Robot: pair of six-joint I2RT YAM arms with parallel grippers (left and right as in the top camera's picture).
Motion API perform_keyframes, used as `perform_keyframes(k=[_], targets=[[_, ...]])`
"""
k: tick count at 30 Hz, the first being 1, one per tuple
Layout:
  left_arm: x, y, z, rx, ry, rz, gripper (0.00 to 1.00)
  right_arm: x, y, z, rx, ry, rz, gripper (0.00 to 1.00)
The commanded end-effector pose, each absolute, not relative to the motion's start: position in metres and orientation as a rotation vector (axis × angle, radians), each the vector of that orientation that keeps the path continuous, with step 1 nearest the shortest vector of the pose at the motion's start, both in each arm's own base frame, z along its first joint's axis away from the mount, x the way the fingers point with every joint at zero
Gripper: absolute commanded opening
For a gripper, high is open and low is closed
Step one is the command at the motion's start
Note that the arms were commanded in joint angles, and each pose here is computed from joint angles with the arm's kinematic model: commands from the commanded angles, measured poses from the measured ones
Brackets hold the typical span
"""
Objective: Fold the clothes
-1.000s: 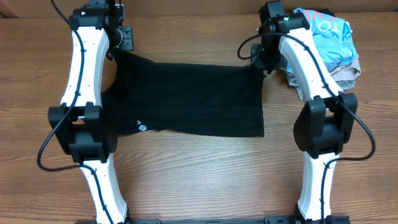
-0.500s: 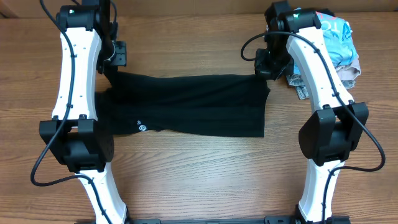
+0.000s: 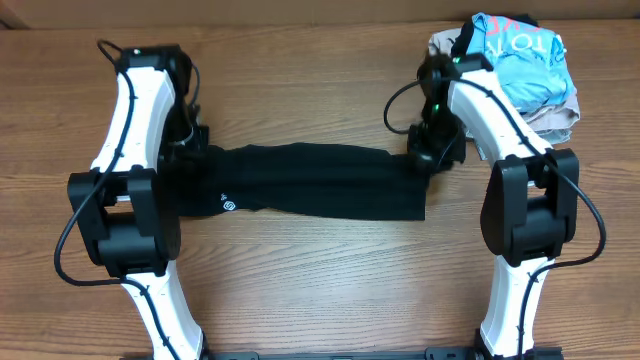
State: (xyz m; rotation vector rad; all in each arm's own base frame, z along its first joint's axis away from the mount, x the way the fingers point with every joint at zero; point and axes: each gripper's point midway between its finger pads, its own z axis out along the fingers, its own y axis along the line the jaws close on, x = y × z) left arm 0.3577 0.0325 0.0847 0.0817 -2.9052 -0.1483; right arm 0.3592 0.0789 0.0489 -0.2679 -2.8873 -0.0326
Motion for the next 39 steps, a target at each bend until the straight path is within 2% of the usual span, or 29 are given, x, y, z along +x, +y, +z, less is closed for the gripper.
perform_keyframes(k=[1, 2, 5, 12, 23, 25, 27, 28, 33, 39], targets=[[0.349, 0.038, 0.082, 0.059, -2.889, -0.176, 0.68, 0.355, 0.077, 0.048, -0.294, -2.894, -0.061, 0.48], [0.35, 0.041, 0.081, 0.058, -2.889, -0.2, 0.8, 0.356, 0.077, 0.047, -0.295, -2.9, -0.063, 0.53], [0.357, 0.044, 0.081, 0.053, -2.918, -0.23, 0.9, 0.364, 0.074, 0.046, -0.281, -2.935, -0.061, 0.61], [0.386, 0.045, 0.091, 0.04, -3.035, -0.239, 0.94, 0.374, 0.078, 0.038, -0.176, -2.982, -0.142, 0.74], [0.464, 0.035, 0.212, 0.082, -3.46, -0.156, 0.96, 0.336, 0.102, 0.0, -0.153, -2.854, -0.367, 0.74], [0.472, 0.029, 0.232, 0.075, -3.528, -0.1, 0.96, 0.33, 0.11, -0.007, -0.16, -2.831, -0.436, 0.71], [0.476, 0.026, 0.244, 0.069, -3.568, -0.064, 0.96, 0.322, 0.116, -0.016, -0.165, -2.811, -0.49, 0.62], [0.477, 0.025, 0.248, 0.067, -3.58, -0.056, 0.96, 0.319, 0.117, -0.02, -0.168, -2.801, -0.507, 0.55], [0.478, 0.024, 0.25, 0.064, -3.587, -0.042, 0.96, 0.305, 0.11, -0.033, -0.196, -2.779, -0.477, 0.04], [0.483, 0.024, 0.252, 0.065, -3.611, -0.045, 0.96, 0.321, 0.072, -0.02, -0.337, -2.848, -0.41, 0.04]])
